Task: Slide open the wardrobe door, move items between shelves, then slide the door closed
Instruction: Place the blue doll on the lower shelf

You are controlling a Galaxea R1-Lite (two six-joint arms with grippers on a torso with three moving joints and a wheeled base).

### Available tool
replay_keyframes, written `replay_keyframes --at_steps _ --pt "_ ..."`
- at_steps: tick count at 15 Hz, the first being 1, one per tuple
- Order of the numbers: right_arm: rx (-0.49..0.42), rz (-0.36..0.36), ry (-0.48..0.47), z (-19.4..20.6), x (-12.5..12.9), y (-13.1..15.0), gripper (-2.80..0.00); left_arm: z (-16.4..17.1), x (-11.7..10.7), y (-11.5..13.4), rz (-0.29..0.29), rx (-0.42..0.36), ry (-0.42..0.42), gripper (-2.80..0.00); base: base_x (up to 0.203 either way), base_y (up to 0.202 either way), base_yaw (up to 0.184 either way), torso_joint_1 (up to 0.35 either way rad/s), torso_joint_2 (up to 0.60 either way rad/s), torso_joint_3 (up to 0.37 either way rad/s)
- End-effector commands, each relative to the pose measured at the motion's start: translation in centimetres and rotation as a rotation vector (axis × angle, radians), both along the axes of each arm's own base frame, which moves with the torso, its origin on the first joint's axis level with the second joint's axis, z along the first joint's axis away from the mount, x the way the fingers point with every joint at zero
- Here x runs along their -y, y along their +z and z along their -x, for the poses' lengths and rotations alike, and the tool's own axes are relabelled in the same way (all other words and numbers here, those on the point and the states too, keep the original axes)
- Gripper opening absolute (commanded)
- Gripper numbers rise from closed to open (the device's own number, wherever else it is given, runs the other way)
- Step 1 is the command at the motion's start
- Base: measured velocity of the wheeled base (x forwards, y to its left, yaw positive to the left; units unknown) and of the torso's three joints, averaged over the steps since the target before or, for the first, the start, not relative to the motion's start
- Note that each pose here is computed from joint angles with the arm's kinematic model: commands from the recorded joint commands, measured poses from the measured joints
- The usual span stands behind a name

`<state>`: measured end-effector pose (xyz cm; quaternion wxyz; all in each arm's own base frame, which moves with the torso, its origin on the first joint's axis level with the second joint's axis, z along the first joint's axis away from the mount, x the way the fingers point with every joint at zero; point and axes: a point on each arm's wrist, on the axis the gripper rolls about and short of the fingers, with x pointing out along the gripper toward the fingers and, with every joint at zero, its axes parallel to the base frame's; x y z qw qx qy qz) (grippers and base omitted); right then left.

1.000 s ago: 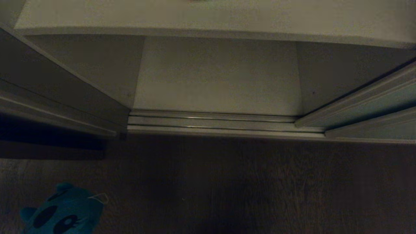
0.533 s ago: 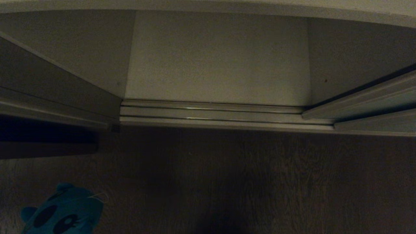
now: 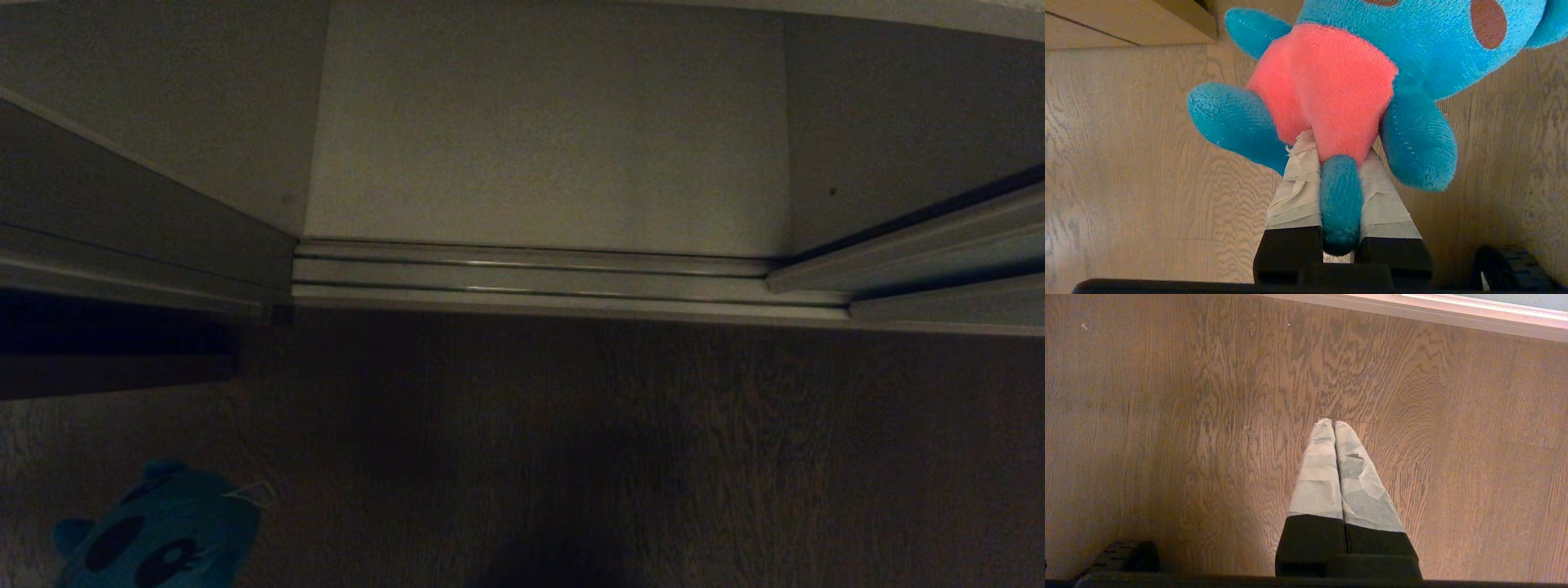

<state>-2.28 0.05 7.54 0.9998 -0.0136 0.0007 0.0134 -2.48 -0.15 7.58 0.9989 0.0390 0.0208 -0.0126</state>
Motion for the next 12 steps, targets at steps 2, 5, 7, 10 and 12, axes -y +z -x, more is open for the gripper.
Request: replay_keyframes --at_steps 2,5,7,10,12 --pt "0.002 0.000 0.001 0.0 0.0 0.0 -2.80 0.0 0.0 0.1 -0.015 -0.017 -0.001 -2.80 0.000 0.000 0.000 0.000 0.00 0.000" --pt "0.002 0.000 0.001 0.0 0.0 0.0 -2.80 -1.1 0.1 2.4 -0.015 -0.106 -0.039 -2.80 0.000 0.000 0.000 0.000 0.00 0.000" --pt "0.002 0.000 0.001 0.0 0.0 0.0 -2.80 -3.0 0.1 4.4 -0.003 -0.209 -0.089 -2.80 0.000 0.000 0.000 0.000 0.00 0.000" --pt "0.002 0.000 0.001 0.0 0.0 0.0 -2.80 -8.6 0.1 7.4 0.021 -0.329 -0.138 -2.80 0.000 0.000 0.000 0.000 0.00 0.000" --pt "0.002 0.000 0.001 0.0 0.0 0.0 -2.80 -13.6 0.1 8.7 0.032 -0.373 -0.162 -2.80 0.000 0.000 0.000 0.000 0.00 0.000"
